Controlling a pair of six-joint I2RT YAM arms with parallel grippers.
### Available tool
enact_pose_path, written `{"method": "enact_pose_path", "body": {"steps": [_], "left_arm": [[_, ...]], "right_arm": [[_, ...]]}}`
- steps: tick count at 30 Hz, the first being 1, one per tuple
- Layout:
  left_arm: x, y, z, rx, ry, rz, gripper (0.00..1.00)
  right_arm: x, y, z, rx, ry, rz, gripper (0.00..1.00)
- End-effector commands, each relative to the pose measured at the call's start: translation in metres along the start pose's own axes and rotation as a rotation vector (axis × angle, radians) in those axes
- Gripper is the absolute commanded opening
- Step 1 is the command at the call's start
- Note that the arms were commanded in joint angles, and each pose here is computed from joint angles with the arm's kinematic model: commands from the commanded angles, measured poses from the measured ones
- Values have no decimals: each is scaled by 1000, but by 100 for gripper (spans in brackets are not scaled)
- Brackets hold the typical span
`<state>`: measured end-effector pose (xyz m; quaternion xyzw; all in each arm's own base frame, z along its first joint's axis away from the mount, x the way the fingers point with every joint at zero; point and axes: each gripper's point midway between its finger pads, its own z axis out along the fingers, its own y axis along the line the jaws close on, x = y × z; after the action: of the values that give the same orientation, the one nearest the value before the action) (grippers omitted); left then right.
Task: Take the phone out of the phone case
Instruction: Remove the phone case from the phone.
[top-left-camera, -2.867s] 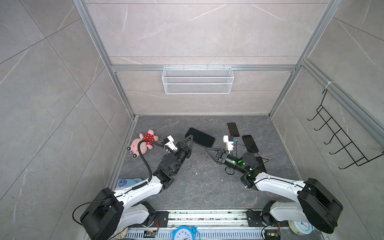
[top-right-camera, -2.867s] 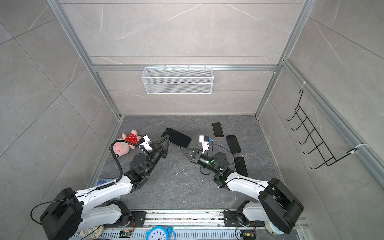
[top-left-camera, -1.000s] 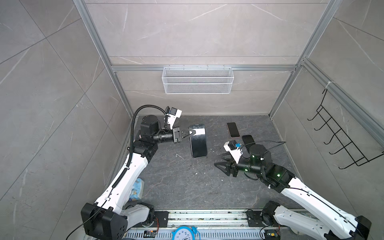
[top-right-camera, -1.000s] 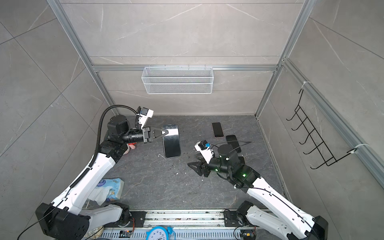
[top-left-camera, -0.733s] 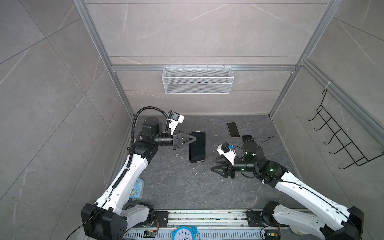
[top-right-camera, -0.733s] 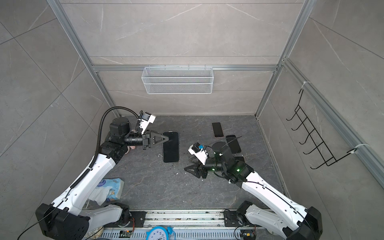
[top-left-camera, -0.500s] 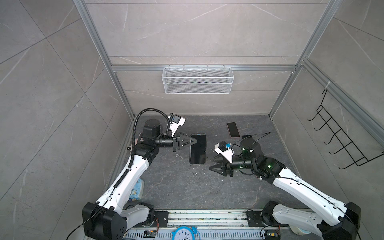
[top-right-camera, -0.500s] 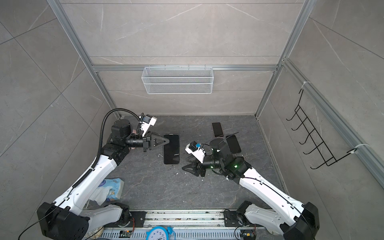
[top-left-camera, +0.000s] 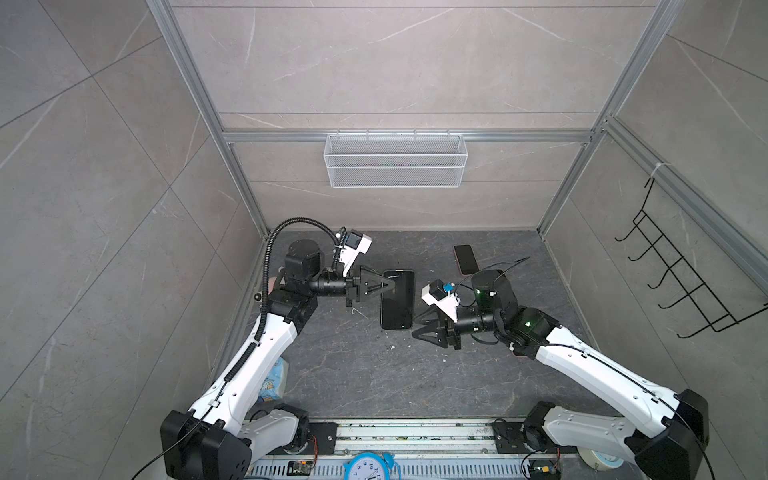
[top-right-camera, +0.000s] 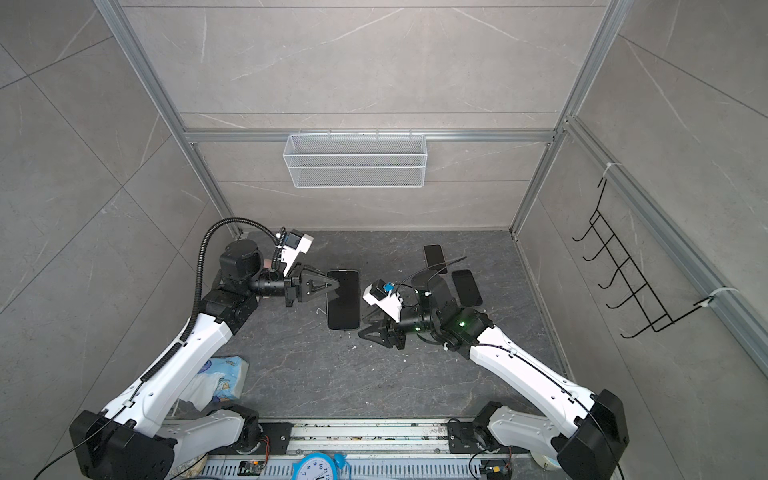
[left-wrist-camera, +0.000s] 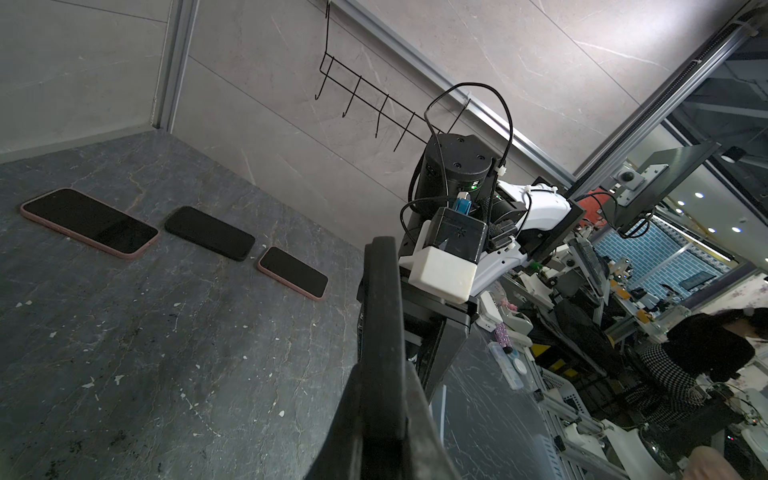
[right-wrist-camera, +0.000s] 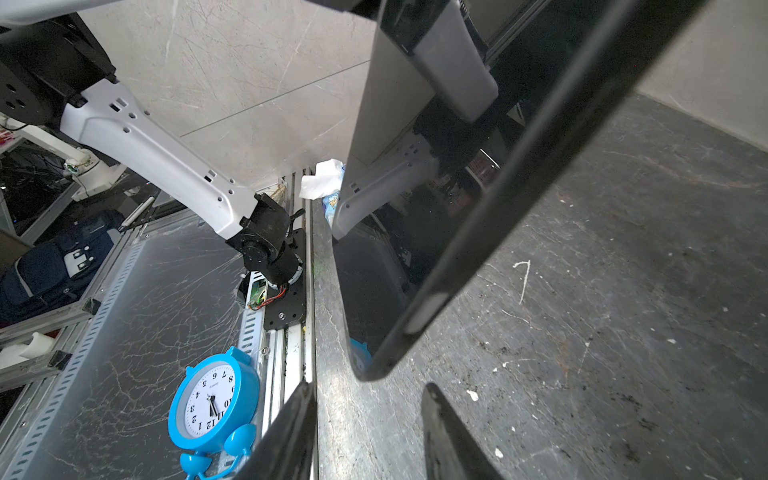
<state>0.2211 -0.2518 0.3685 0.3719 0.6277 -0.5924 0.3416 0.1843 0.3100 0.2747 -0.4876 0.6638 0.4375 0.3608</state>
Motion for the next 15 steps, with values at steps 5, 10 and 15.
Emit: {"method": "enact_pose_path", "body": {"steps": [5,10,15], "left_arm": [[-11,-23,-1,48,-22,119,0],[-10,-23,-1,47,-23,119,0],[-11,-22,-1,45,-24,116,0]], "right_arm": [[-16,1,6,-33,-35,-42,39],[-16,-1,10,-42,-35,-31,34],[-13,-1,12,-57,-33,-23,23]]}}
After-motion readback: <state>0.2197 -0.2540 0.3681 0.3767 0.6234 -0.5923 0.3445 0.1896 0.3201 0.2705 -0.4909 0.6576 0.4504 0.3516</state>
